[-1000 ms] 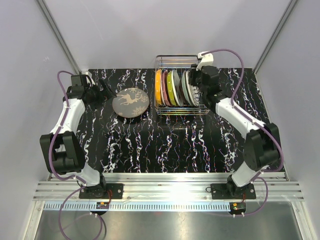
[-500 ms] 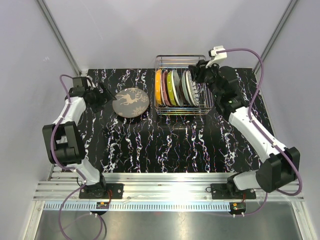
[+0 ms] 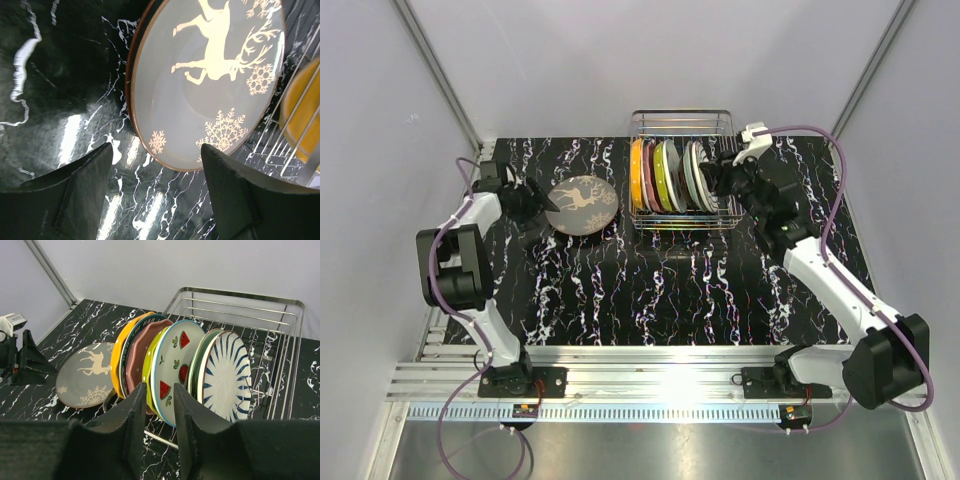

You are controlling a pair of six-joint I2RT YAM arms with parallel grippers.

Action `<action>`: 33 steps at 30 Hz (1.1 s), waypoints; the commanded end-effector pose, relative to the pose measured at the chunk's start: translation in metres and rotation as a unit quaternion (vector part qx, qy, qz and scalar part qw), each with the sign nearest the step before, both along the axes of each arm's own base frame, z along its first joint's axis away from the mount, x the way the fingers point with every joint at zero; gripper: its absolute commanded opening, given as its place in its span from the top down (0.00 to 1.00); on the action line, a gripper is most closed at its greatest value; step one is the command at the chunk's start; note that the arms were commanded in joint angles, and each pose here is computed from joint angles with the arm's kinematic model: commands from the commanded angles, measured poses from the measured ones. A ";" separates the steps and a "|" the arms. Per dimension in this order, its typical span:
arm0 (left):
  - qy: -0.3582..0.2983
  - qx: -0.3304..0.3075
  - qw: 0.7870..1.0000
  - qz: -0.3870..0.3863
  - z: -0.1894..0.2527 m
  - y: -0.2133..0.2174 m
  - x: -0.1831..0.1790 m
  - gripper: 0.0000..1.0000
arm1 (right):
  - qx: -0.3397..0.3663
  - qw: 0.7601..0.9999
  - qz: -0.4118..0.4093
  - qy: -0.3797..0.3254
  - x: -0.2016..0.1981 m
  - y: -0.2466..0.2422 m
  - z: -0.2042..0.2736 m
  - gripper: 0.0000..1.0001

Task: Load the plates into the dish rack
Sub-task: Grab a plate with the left arm

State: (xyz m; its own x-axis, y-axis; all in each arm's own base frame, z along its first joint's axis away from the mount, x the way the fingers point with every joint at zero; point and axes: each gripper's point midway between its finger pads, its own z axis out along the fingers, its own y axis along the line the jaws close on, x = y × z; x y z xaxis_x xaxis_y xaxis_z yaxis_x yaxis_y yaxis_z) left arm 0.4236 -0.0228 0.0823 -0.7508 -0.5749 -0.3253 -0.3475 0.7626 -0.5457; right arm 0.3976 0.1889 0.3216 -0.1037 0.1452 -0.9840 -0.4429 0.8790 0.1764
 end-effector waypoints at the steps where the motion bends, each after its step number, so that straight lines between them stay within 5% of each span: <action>1: -0.011 0.008 1.000 -0.010 -0.002 -0.007 0.011 0.27 | 0.024 0.999 0.014 -0.040 -0.015 0.001 0.028 0.66; 16: 0.043 0.059 0.997 -0.037 -0.032 -0.010 0.006 0.43 | 0.012 0.999 0.030 -0.036 -0.020 0.005 0.016 0.71; 21: 0.044 0.072 0.996 -0.038 -0.030 -0.012 0.003 0.26 | 0.025 0.999 0.024 -0.006 -0.024 0.006 -0.001 0.50; 22: 0.036 0.081 0.996 -0.034 -0.023 -0.011 0.005 0.24 | 0.022 1.000 0.017 0.006 -0.025 0.003 -0.014 0.40; 28: -0.001 0.097 0.995 -0.022 -0.004 -0.008 0.006 0.20 | 0.025 0.994 -0.103 0.000 -0.031 -0.046 -0.041 0.34; 33: -0.030 0.103 0.994 -0.008 0.015 -0.005 0.005 0.20 | 0.060 0.956 -0.285 0.040 -0.031 -0.135 -0.072 0.30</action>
